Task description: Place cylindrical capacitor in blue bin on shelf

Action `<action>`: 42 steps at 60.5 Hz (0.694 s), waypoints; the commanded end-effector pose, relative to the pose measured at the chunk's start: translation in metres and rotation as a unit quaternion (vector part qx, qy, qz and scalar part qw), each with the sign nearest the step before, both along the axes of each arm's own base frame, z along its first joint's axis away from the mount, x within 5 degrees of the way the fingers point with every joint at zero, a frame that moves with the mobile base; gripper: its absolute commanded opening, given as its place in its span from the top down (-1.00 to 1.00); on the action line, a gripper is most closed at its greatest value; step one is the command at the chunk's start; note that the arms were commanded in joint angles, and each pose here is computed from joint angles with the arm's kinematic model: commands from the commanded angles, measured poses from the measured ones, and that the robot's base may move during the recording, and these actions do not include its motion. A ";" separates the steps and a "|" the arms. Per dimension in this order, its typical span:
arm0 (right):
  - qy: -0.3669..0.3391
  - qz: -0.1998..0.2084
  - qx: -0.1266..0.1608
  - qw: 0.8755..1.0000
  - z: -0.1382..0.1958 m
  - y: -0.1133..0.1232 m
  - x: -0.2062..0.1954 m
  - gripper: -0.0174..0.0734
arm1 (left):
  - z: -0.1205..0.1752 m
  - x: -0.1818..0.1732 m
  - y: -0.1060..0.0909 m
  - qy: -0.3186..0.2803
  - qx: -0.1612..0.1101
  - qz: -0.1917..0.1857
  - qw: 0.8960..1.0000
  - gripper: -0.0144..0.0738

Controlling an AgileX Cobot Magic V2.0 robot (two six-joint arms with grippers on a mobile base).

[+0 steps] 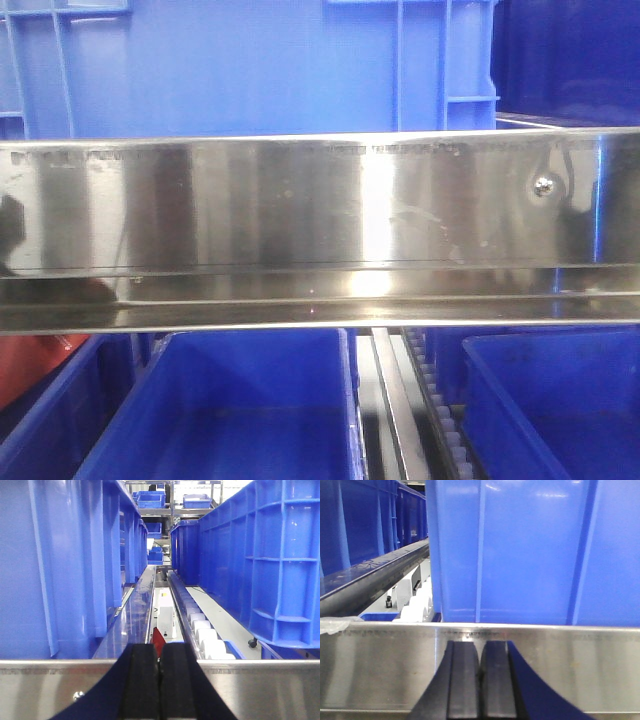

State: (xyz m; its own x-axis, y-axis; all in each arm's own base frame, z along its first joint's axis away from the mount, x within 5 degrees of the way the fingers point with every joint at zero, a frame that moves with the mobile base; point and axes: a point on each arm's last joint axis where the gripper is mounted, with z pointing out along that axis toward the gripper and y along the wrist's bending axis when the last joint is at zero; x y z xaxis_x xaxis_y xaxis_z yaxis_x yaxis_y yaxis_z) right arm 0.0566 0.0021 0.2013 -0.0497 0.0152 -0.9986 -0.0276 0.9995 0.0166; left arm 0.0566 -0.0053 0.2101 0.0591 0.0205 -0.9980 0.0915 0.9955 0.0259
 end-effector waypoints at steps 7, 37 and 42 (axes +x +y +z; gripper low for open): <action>-0.016 -0.005 -0.003 1.000 0.002 -0.001 0.000 0.80 | 0.003 -0.001 0.000 -0.012 -0.006 0.000 1.000 0.93; -0.016 -0.005 -0.003 1.000 0.002 -0.001 0.000 0.80 | 0.003 -0.001 0.000 -0.012 -0.006 0.000 1.000 0.93; -0.016 -0.005 -0.003 1.000 0.002 -0.001 0.000 0.80 | 0.003 -0.001 0.000 -0.012 -0.006 0.000 1.000 0.93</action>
